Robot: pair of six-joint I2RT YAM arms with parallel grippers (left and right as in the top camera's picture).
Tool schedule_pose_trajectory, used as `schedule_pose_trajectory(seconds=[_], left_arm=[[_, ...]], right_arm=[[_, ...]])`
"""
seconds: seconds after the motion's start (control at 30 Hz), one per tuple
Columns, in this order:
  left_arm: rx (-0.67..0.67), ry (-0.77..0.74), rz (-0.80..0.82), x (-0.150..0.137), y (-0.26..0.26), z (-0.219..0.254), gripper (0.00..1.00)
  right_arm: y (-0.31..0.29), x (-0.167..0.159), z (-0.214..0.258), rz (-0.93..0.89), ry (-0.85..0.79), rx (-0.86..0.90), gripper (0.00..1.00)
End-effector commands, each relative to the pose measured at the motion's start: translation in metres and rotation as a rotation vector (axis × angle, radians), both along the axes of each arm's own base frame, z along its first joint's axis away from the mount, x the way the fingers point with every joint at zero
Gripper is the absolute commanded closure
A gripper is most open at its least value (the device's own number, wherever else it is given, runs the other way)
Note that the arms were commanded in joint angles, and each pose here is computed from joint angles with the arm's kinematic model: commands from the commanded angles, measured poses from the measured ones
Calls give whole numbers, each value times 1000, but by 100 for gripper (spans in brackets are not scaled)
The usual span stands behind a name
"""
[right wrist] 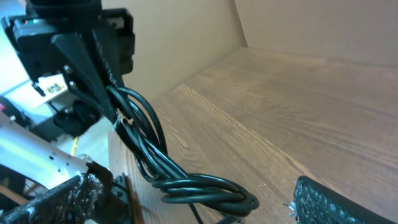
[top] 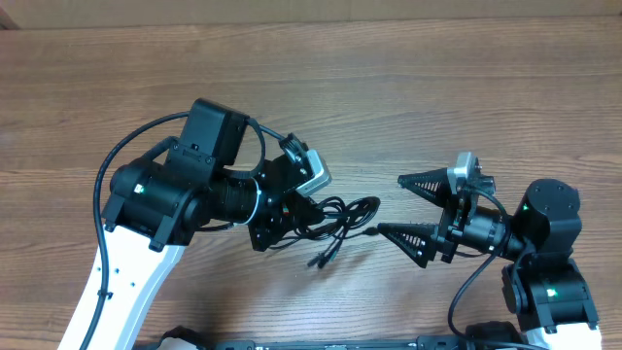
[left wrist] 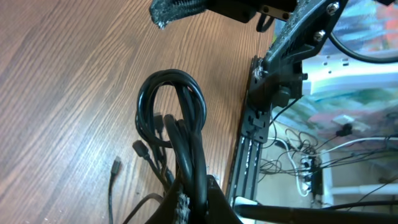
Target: Untangle cables
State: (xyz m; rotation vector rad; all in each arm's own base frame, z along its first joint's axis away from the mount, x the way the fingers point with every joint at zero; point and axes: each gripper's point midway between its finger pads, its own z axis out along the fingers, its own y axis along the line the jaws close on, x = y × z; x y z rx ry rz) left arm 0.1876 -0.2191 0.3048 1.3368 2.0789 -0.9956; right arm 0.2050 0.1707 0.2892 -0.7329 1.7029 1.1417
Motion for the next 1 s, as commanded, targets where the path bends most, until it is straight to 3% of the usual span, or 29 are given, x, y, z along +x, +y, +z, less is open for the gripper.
schedule_pose_trajectory(seconds=[0.0,0.33,0.4,0.53,0.6,0.7,0.77,0.97], left_arm=[[-29,-97,-92,-7,-7,9,96],[-143,-134,-273,-23,-56,18,96],[-156,-128,-256,-19,-60,21,96],[-179,-134,-230,-13,-64,27,96],[-192,-138,-217,-10,-66,31,96],[-235,-134,-215,-8,-71,40,96],[-281,-115,-230,-11,-74,49,96],[-362,-28,-298,-30,-76,62,96]], right_arm=[[6,-11,13,72,-124,-16,0],[24,-41,27,253,-196,28,0],[25,-43,24,261,-171,28,6],[26,-46,16,266,-106,24,34],[26,-47,13,266,-80,23,65],[26,-48,9,265,-51,21,92],[25,-47,7,258,-34,18,96],[19,-24,-4,103,69,-11,96]])
